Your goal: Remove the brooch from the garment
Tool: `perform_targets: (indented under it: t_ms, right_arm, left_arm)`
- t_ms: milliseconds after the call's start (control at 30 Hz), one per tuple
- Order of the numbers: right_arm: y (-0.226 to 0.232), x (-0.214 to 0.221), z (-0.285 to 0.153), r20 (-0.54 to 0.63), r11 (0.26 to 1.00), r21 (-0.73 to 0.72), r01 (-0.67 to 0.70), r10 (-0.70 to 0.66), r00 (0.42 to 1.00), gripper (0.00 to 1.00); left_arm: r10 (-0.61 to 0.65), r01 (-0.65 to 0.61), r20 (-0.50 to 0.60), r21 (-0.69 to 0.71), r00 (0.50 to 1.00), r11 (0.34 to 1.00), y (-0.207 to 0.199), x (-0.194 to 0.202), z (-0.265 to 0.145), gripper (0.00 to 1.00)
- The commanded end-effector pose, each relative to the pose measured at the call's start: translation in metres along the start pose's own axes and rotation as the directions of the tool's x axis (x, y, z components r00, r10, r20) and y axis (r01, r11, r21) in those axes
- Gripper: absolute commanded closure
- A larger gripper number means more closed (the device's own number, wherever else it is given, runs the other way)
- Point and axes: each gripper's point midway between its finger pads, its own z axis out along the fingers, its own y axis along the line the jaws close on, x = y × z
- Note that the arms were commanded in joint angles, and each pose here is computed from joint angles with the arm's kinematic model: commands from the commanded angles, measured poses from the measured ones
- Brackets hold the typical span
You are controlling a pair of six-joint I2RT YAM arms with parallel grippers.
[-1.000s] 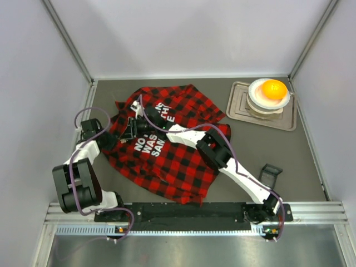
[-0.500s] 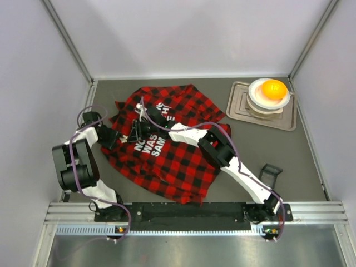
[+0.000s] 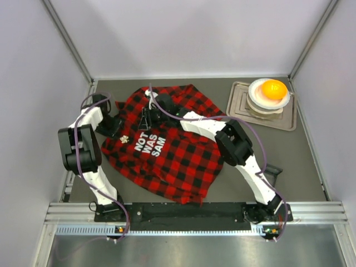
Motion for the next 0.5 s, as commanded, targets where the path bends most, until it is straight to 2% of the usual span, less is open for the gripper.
perform_targets:
  t_ms: [0,67,333,467]
  right_arm:
    - [0.019,-0.017,-0.015,0.031,0.998,-0.021,0.059,-0.058,0.998,0.65]
    - [0.02,-0.017,-0.014,0.029,0.998,-0.025,0.058,-0.057,0.998,0.65]
    - [0.021,-0.014,-0.014,0.019,0.997,-0.041,0.061,-0.061,0.998,0.64]
    - [0.021,-0.011,-0.012,0.007,0.997,-0.048,0.052,-0.052,0.999,0.65]
  left_arm:
    - [-0.024,0.023,0.002,-0.245,1.0,0.969,0.026,0.006,0.0,0.43]
    - [-0.025,0.017,-0.022,-0.3,0.999,0.954,0.031,0.012,0.007,0.43]
    - [-0.045,0.051,0.026,-0.32,0.999,0.946,0.027,0.008,0.015,0.4]
    - [-0.054,0.053,0.006,-0.347,0.999,0.936,0.033,0.014,0.025,0.43]
